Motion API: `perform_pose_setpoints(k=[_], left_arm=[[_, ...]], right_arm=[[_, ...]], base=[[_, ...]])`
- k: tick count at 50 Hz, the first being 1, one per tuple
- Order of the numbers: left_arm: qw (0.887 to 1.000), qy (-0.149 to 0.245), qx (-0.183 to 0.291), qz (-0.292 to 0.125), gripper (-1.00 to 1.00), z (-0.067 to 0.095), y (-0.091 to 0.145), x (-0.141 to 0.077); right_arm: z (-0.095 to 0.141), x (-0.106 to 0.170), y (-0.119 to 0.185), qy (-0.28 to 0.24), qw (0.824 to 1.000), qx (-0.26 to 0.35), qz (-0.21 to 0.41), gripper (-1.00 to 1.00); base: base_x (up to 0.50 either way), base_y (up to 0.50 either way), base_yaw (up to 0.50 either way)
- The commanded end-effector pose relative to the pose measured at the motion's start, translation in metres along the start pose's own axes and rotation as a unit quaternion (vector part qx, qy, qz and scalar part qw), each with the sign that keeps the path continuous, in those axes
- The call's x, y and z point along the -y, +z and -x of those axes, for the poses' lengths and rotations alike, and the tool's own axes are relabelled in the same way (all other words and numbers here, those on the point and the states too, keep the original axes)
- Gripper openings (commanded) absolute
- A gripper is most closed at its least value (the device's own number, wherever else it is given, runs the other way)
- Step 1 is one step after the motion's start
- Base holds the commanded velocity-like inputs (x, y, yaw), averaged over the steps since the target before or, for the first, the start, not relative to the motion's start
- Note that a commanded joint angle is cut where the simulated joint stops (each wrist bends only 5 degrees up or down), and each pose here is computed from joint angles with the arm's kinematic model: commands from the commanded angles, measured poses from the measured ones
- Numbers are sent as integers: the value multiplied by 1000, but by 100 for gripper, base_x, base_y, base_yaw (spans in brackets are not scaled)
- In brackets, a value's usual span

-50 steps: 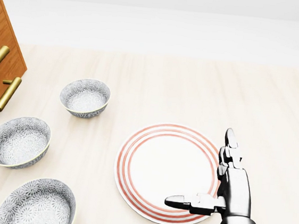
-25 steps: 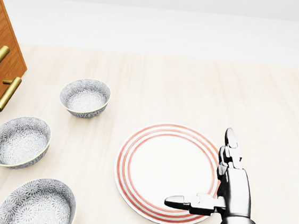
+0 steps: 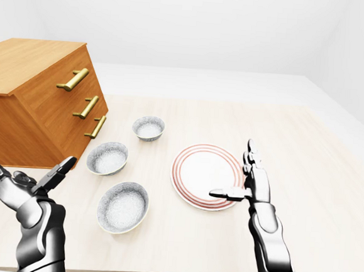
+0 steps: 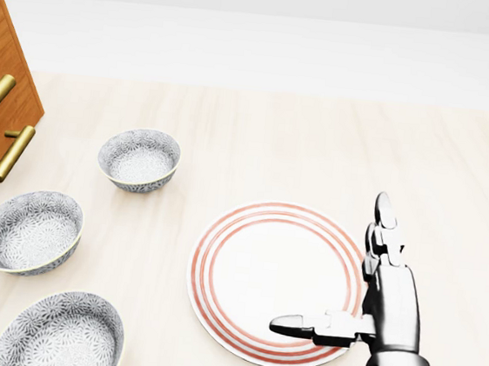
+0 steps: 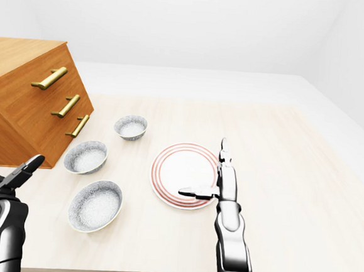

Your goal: Put the bowl at the front on the plate.

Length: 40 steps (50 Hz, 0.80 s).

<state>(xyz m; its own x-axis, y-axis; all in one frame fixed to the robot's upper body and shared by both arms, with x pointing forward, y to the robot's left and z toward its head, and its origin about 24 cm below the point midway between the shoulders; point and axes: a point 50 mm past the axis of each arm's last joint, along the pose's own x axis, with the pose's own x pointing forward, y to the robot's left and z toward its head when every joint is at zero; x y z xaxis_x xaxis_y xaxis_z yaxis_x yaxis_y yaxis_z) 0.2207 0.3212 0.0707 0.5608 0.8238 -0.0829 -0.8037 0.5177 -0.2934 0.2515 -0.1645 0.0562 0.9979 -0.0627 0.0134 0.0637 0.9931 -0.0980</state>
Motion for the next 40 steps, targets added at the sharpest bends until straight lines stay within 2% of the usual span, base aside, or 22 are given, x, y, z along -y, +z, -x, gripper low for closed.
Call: perform_pose_setpoints(k=[1,7,8,10,13,16,17,18,21,22,24,28,30,31,33,35,40], left_arm=[[1000,0,1,1,100,0,0,0],[1000,0,2,-1,100,1,1,0],[1000,-1,5,2,100,1,2,0],[1000,-1,4,5,100,0,3,0],[1000,1,-3,-1,100,-1,-1,0],[1000,-3,6,13,100,1,5,0],[1000,-3,6,16,100,1,6,0],[1000,-3,7,17,100,1,6,0],[1000,-2,4,14,100,0,5,0],[1000,-2,4,14,100,0,5,0],[1000,-2,5,14,100,0,5,0],[1000,-1,2,9,100,-1,3,1],[1000,-3,4,11,100,-1,4,1],[1000,-2,4,10,100,-1,4,1],[1000,-2,2,7,100,-2,2,2],[1000,-2,6,9,100,0,5,0],[1000,-1,1,3,100,-1,1,1]], right_arm=[[5,-3,50,2,993,108,51,100],[10,-14,73,36,984,158,76,100],[10,-22,74,73,977,162,117,100],[8,-20,71,63,973,156,157,100],[10,-20,78,87,969,166,163,100],[14,-21,97,78,952,204,213,100],[15,-25,105,88,932,220,276,100],[14,-24,107,77,924,221,301,100],[13,-26,115,96,895,217,379,100],[12,-26,116,99,892,212,387,100],[11,-28,118,118,873,198,429,100],[14,-31,125,142,855,185,462,100],[15,-34,126,162,827,159,515,100],[14,-32,128,142,817,153,538,100],[12,-29,144,102,810,170,551,100],[11,-28,154,66,792,173,582,100],[12,-25,171,8,774,178,608,100]], base=[[0,0,0],[0,0,0],[0,0,0],[0,0,0],[0,0,0],[0,0,0],[0,0,0],[0,0,0],[0,0,0],[0,0,0],[0,0,0],[0,0,0],[0,0,0],[0,0,0],[0,0,0],[0,0,0],[0,0,0]])
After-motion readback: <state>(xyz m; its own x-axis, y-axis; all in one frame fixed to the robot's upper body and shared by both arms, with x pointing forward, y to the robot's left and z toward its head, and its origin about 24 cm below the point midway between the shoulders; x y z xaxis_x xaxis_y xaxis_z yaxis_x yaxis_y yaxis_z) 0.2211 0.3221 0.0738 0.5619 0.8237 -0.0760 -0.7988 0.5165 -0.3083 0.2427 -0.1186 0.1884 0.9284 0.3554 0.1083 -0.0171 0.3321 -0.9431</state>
